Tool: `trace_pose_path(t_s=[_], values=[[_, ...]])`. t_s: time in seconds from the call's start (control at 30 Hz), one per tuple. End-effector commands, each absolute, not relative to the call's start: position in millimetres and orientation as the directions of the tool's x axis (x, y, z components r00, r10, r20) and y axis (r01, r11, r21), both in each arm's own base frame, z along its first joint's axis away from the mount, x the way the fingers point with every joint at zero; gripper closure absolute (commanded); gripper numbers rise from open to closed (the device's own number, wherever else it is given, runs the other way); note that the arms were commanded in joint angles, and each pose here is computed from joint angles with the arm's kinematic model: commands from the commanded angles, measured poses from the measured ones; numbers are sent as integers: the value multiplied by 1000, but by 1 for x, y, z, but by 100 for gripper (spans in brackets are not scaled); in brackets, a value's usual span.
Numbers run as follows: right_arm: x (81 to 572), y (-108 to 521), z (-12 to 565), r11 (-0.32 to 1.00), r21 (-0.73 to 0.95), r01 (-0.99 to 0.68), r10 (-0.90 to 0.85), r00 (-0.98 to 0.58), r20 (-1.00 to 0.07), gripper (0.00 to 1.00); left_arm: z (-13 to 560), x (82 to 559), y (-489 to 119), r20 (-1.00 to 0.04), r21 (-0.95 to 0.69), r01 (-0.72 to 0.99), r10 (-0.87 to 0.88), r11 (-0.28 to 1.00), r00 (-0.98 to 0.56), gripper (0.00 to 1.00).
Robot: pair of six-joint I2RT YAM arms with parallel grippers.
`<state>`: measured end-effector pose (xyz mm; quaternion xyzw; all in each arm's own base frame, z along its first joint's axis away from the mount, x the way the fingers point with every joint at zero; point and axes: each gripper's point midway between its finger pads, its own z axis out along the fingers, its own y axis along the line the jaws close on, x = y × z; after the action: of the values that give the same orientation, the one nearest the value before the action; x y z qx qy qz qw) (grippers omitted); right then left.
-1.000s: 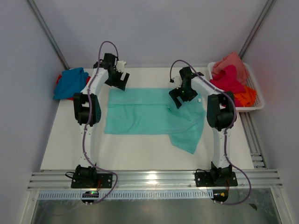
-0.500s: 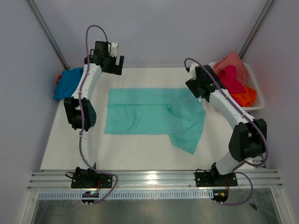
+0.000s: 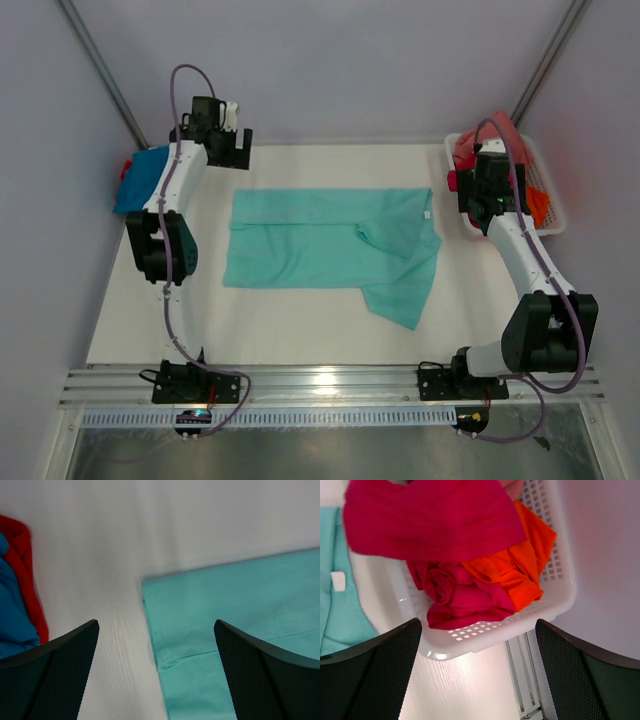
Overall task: Fold and stack the t-shirts
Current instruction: Fold the tshirt
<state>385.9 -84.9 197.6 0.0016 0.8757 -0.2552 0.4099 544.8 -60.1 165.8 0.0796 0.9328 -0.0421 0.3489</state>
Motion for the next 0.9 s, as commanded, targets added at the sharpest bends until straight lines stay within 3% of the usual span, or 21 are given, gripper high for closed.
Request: trace_pose_path(t_s=[0.0, 0.37, 0.53, 0.7, 0.8, 0.87], values=[[390, -88, 215, 908, -266, 325, -37, -569, -821, 0, 221, 535, -40, -731, 77, 122, 140, 989, -668, 1], [344, -58, 190, 971, -175, 166, -49, -575, -817, 1, 209, 496, -24, -652, 71, 83, 109, 994, -751, 1], [324, -34, 181, 990, -136, 31, -98, -531, -841, 1, 189, 453, -49, -584, -13, 297, 234, 955, -777, 10], [321, -5, 175, 991, -68, -111, -112, -468, -877, 1, 175, 410, -67, -553, -103, 401, 283, 910, -784, 11], [325, 21, 194, 968, -14, -251, -130, -452, -883, 1, 174, 383, -72, -574, -123, 441, 298, 889, -762, 11], [334, 23, 200, 972, 37, -232, -74, -450, -890, 0, 194, 383, -75, -682, -88, 449, 275, 889, -678, 9]])
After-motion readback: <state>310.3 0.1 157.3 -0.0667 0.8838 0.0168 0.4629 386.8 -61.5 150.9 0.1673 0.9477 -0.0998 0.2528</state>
